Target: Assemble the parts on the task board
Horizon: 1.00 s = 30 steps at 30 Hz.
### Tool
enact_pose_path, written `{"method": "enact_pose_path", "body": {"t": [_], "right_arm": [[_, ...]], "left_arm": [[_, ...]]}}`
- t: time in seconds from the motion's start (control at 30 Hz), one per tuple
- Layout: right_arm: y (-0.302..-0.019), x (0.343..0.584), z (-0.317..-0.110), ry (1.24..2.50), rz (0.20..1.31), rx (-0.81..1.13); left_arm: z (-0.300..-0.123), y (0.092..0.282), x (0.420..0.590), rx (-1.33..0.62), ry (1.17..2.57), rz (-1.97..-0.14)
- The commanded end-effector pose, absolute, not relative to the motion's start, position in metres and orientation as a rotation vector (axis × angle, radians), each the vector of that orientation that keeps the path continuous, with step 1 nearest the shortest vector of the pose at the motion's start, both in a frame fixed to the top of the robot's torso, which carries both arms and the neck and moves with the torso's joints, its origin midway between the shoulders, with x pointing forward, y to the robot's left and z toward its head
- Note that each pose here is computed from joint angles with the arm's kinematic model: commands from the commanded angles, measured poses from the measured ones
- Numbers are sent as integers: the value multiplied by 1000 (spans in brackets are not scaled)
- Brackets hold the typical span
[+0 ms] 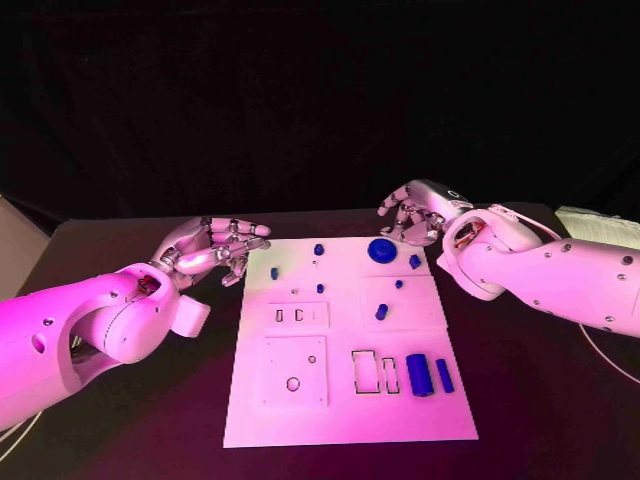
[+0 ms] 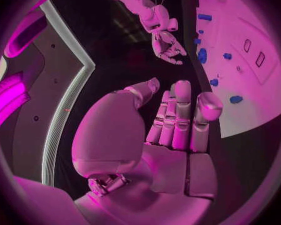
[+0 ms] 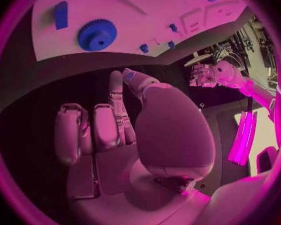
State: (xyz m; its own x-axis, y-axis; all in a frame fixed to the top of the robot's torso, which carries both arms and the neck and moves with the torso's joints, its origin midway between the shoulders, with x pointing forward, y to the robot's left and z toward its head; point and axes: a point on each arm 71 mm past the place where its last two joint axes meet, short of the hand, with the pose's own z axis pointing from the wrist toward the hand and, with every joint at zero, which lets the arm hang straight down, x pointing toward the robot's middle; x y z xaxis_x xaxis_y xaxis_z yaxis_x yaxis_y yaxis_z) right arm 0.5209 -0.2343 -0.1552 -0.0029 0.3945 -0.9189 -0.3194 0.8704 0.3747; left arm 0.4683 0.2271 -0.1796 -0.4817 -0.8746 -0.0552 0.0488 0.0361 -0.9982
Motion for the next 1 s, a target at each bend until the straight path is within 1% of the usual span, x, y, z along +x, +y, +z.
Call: {"method": "enact_pose_path", "body": {"t": [0.03, 0.2, 0.4, 0.7, 1.0], "right_arm": [[-239, 523, -161, 1571, 620, 85], [-247, 528, -167, 1659, 543, 81], [-243, 530, -172, 1711, 486, 62], [-238, 535, -178, 1721, 425, 67], [-231, 537, -183, 1719, 406, 67]], "left_arm": [[-178, 224, 468, -851, 1562, -1573], [-179, 223, 468, -848, 1566, -1576], [-179, 223, 468, -847, 1568, -1576], [-179, 223, 468, -845, 1571, -1577], [-179, 224, 468, -842, 1573, -1577]]}}
